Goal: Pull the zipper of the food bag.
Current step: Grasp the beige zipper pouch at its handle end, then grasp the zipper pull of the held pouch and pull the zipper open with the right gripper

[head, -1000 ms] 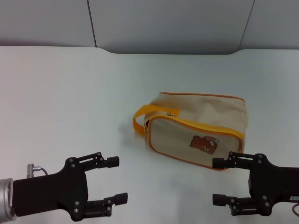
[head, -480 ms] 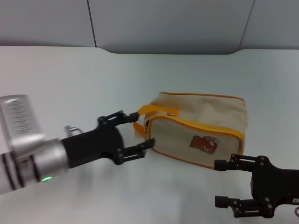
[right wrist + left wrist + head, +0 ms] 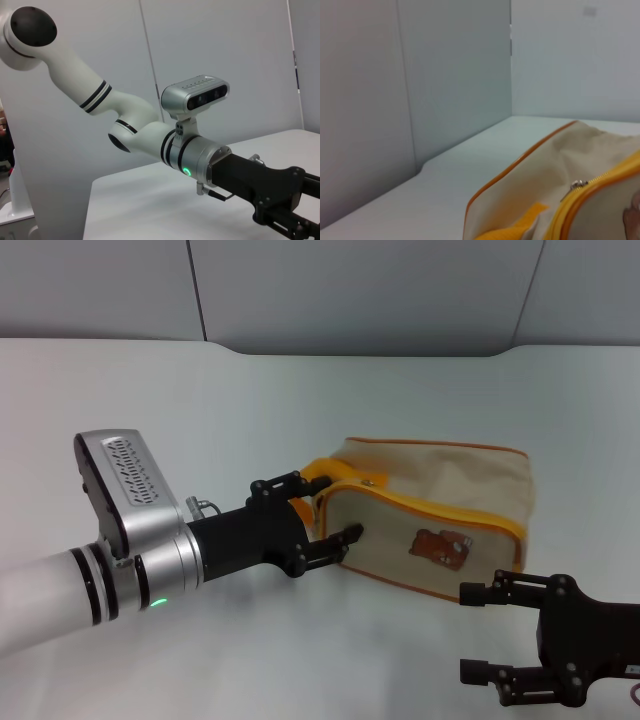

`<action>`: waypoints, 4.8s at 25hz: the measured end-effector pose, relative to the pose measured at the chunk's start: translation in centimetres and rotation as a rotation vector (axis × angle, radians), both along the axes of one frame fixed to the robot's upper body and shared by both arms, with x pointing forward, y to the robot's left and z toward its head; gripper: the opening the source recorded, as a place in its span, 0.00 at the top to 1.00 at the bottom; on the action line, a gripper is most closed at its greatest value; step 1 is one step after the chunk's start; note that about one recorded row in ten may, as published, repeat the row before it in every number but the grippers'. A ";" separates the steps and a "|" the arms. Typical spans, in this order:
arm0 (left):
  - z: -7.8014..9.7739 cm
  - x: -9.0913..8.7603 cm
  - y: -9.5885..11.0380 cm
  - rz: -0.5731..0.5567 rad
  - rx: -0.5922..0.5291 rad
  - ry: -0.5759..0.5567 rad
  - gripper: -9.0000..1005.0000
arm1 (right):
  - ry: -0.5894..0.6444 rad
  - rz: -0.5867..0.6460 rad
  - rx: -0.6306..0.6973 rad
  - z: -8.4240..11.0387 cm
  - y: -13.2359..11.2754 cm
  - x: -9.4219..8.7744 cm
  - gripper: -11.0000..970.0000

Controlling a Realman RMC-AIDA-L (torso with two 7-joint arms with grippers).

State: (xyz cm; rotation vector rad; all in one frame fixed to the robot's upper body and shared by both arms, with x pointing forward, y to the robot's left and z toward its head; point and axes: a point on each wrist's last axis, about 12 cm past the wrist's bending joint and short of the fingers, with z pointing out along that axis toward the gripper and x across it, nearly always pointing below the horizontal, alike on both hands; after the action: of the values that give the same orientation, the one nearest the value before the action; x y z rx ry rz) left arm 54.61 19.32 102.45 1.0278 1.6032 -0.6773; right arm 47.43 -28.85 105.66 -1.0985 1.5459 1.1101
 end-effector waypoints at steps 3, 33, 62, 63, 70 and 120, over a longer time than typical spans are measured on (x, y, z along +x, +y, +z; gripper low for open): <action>-0.1 0.0 0.0 0.005 0.009 -0.008 0.37 | 0.001 0.000 0.001 0.0 0.1 0.0 0.19; 2.4 -1.4 0.8 -0.009 -0.160 -0.319 0.77 | -0.231 -0.287 0.180 0.1 -0.1 -0.5 0.19; 4.9 0.4 1.2 -0.085 -0.155 -0.443 0.89 | -0.854 -0.635 -0.108 -3.2 7.7 0.9 0.19; 4.9 0.4 1.1 -0.086 -0.156 -0.442 0.90 | -0.854 -0.640 -0.100 -3.1 7.7 0.9 0.19; 4.9 0.4 1.0 -0.087 -0.160 -0.437 0.91 | -0.832 -0.665 -0.084 -3.0 8.1 0.9 0.19; 5.0 0.7 0.1 -0.099 -0.165 -0.426 0.97 | -0.887 -0.621 -0.073 -3.0 8.6 0.0 0.41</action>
State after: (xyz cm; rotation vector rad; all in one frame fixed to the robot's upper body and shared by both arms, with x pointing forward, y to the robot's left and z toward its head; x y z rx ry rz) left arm 55.33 19.40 107.43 1.0519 1.1158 -0.5975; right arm 47.42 -20.28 102.70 -0.8708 1.0664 0.0899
